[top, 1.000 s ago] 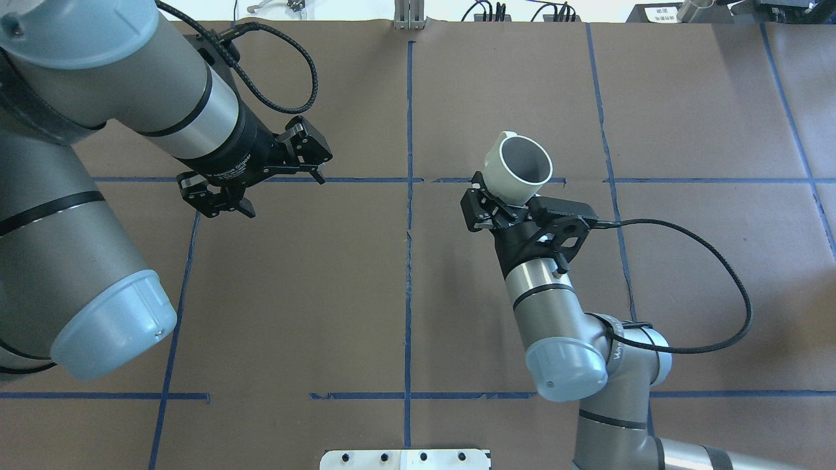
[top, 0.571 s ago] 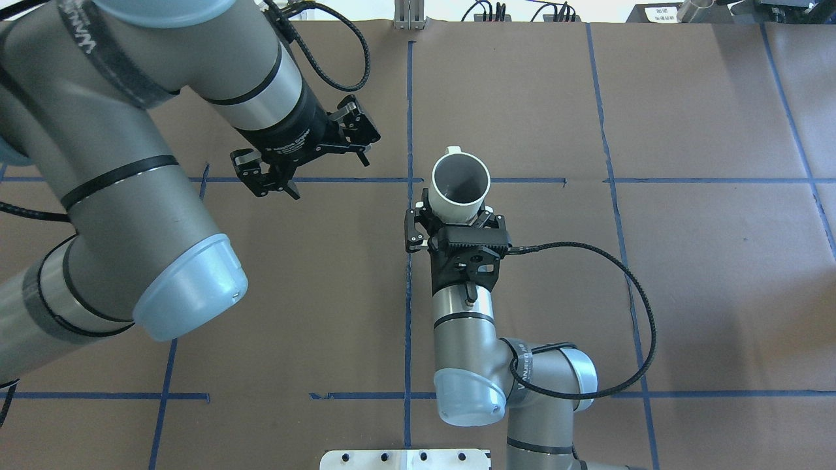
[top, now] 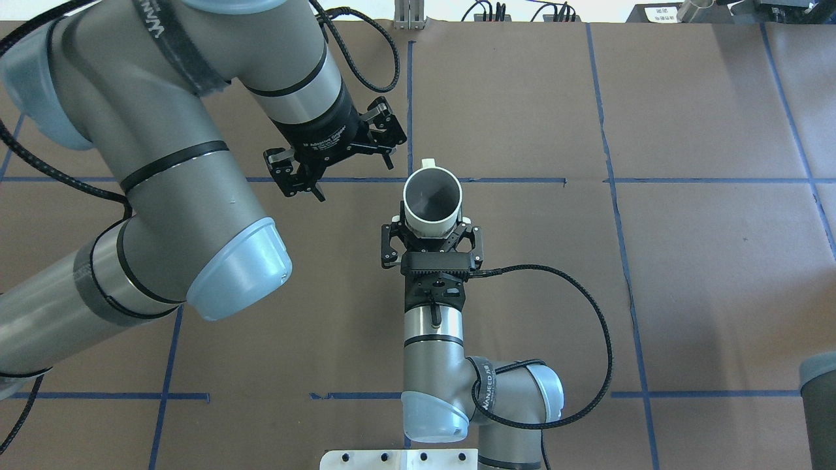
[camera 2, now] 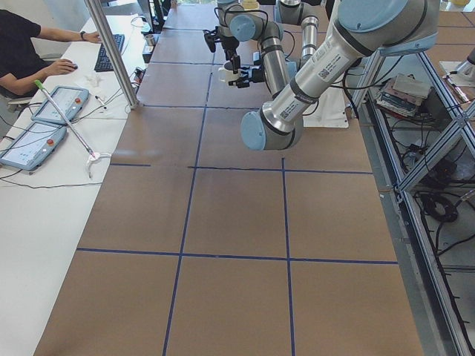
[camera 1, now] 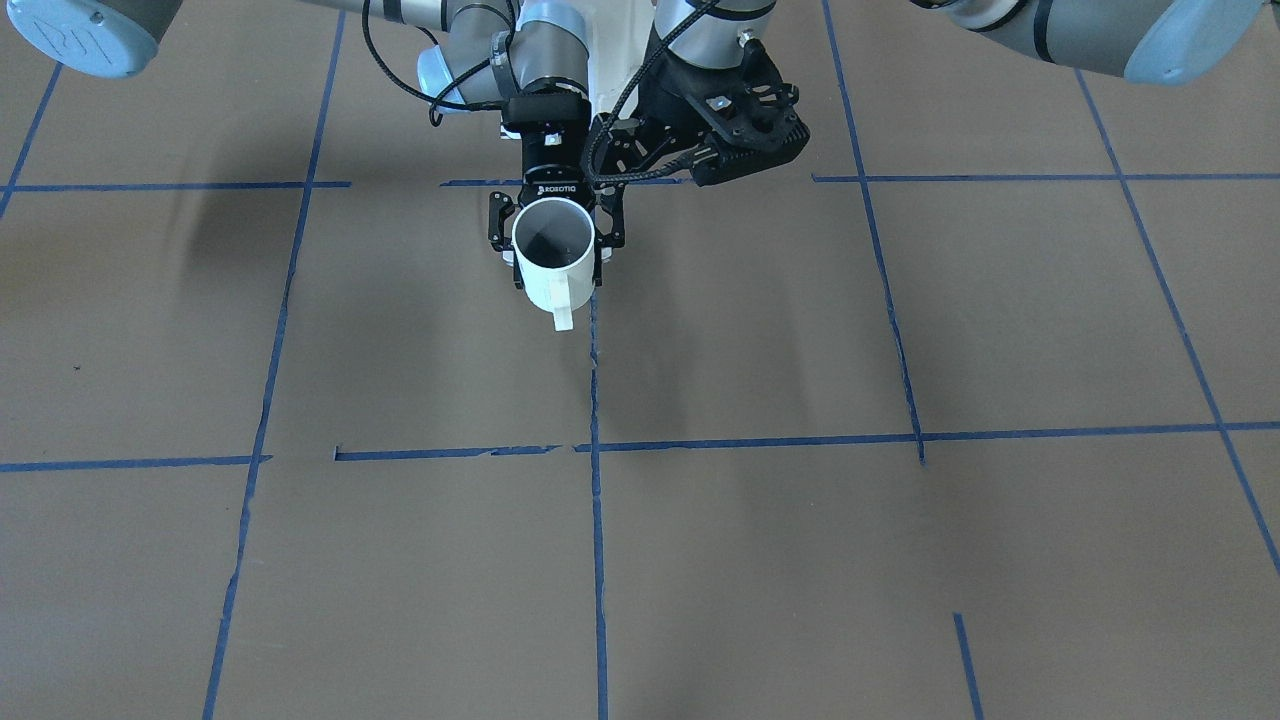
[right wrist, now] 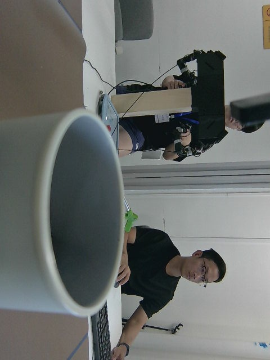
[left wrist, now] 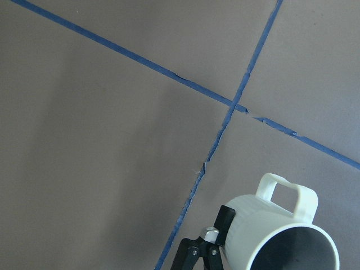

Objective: Left arm hands cup to right arm to dump lemon

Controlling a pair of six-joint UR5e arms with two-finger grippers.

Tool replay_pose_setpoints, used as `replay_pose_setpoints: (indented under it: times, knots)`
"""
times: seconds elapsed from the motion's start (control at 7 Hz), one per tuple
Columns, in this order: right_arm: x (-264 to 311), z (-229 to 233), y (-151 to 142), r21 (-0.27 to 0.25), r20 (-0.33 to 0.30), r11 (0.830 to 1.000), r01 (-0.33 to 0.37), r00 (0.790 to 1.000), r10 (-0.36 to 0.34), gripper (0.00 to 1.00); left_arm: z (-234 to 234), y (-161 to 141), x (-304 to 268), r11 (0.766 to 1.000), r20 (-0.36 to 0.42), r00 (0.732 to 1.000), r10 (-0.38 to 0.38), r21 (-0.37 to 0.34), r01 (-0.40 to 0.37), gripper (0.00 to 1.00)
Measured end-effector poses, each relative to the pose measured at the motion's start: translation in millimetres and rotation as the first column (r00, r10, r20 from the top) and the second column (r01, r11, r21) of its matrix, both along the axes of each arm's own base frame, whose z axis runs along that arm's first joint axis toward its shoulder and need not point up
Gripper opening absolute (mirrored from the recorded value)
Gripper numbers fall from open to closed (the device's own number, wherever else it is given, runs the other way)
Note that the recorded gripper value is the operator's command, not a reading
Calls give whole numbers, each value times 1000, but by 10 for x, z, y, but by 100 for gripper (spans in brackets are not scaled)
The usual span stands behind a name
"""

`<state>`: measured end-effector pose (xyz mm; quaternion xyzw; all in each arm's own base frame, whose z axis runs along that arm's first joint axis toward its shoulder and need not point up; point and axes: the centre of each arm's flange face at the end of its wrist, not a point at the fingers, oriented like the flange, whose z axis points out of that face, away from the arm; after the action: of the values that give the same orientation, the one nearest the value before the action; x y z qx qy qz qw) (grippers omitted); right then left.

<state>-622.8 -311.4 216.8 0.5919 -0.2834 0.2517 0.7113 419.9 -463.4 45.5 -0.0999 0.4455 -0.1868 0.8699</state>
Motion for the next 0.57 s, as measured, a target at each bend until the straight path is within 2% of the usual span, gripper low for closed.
replay_pose_setpoints:
  times: [0.43,0.57]
  knots:
    - [-2,-18,4,5,-19,1000,1,1000,-1,5,-5,31,389,999,30,999,40,-21,-39,97]
    - [2,-26,3,5,-17,1000,1,1000,-1,5,0,80,476,998,35,998,52,-23,-52,89]
